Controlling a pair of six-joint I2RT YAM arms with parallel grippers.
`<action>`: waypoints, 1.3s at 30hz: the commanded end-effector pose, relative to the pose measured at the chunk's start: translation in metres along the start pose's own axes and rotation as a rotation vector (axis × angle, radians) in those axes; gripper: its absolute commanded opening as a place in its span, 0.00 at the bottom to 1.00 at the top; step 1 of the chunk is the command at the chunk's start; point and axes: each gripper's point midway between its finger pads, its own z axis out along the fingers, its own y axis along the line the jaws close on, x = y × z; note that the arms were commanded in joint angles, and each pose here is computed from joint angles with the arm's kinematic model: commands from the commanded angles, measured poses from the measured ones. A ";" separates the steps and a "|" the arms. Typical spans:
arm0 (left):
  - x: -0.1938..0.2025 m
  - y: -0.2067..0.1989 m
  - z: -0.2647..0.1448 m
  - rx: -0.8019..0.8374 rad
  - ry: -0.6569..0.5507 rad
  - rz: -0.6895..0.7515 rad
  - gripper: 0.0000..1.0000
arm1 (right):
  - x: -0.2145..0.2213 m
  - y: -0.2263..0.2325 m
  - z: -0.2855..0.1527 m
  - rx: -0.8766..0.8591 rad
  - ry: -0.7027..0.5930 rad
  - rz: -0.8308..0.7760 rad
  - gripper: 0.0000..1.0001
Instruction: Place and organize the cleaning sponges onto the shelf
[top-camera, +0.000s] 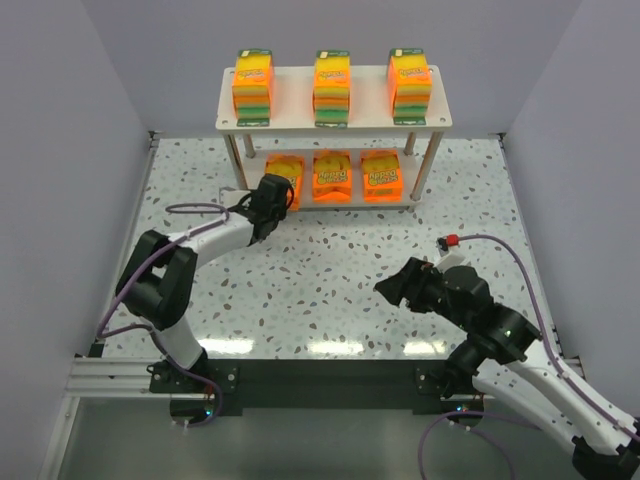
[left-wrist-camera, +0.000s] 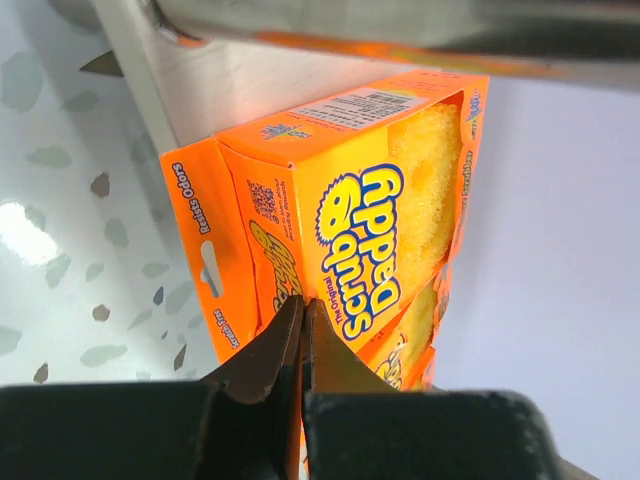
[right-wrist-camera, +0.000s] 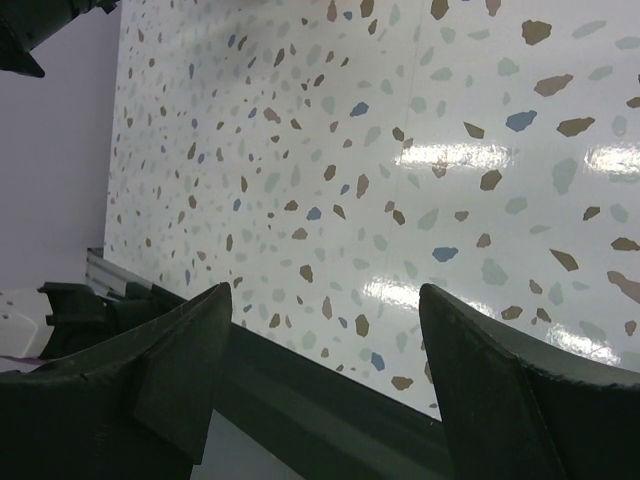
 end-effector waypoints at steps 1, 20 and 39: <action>-0.013 -0.001 -0.007 -0.046 -0.107 -0.106 0.00 | -0.005 0.013 -0.002 -0.043 -0.004 -0.004 0.79; -0.008 -0.027 0.019 0.050 -0.134 -0.088 0.00 | -0.005 0.004 -0.011 -0.014 -0.008 -0.004 0.79; -0.007 -0.059 -0.017 0.142 -0.057 -0.009 0.69 | 0.001 0.004 -0.001 -0.013 0.015 0.000 0.80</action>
